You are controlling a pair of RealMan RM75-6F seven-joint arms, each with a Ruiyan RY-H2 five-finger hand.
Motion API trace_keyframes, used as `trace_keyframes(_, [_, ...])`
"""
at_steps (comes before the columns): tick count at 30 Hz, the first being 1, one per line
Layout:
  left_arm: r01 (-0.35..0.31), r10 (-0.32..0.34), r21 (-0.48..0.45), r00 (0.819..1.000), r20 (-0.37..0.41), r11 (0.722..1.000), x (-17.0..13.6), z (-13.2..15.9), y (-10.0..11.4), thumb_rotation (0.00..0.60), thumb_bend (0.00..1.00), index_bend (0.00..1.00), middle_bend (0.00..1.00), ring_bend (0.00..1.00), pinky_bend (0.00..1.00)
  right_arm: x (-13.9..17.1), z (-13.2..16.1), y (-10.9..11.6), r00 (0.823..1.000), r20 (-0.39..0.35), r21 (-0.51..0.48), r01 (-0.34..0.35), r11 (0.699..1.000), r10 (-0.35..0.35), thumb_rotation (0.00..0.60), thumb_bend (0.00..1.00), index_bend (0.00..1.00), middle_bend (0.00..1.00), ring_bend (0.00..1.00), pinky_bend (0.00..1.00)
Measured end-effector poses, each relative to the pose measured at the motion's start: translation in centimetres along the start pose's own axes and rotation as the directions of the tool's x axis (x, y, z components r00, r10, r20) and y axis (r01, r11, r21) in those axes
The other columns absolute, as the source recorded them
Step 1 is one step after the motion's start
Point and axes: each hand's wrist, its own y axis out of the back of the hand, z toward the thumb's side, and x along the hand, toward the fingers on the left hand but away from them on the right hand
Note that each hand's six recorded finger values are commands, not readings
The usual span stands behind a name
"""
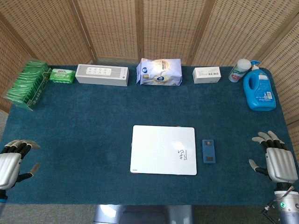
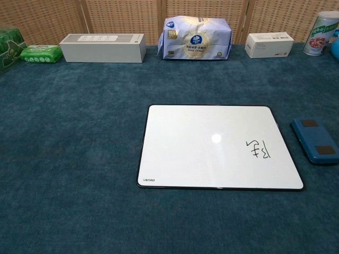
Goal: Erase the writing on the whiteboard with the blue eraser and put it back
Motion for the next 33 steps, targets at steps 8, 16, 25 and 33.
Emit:
trace_keyframes(8, [-0.007, 0.007, -0.007, 1.000, 0.002, 1.000, -0.3, 0.0, 0.1, 0.600, 0.36, 0.34, 0.31, 0.24, 0.20, 0.0, 0.2, 0.0, 1.000, -0.016, -0.004, -0.004, 1.000, 0.004, 0.600, 0.23, 0.26, 0.19, 0.09, 0.22])
trace_keyframes(16, [-0.018, 0.018, -0.009, 1.000, 0.008, 1.000, -0.1, -0.1, 0.4, 0.600, 0.36, 0.34, 0.31, 0.24, 0.21, -0.2, 0.6, 0.2, 0.998, -0.056, 0.007, -0.017, 1.000, 0.017, 0.600, 0.21, 0.24, 0.19, 0.09, 0.22])
trace_keyframes(25, [-0.008, 0.009, -0.027, 0.999, 0.040, 1.000, 0.2, 0.5, 0.7, 0.600, 0.36, 0.34, 0.31, 0.24, 0.23, -1.7, 0.8, -0.6, 0.987, -0.135, 0.082, -0.073, 0.994, 0.083, 0.600, 0.11, 0.16, 0.15, 0.06, 0.22])
trace_keyframes(33, [-0.013, 0.015, -0.024, 0.997, 0.081, 1.000, 0.7, 1.6, 1.8, 0.600, 0.36, 0.34, 0.31, 0.25, 0.23, -3.9, 1.6, -2.4, 0.962, -0.250, 0.149, -0.077, 0.986, 0.113, 0.600, 0.06, 0.10, 0.11, 0.01, 0.22])
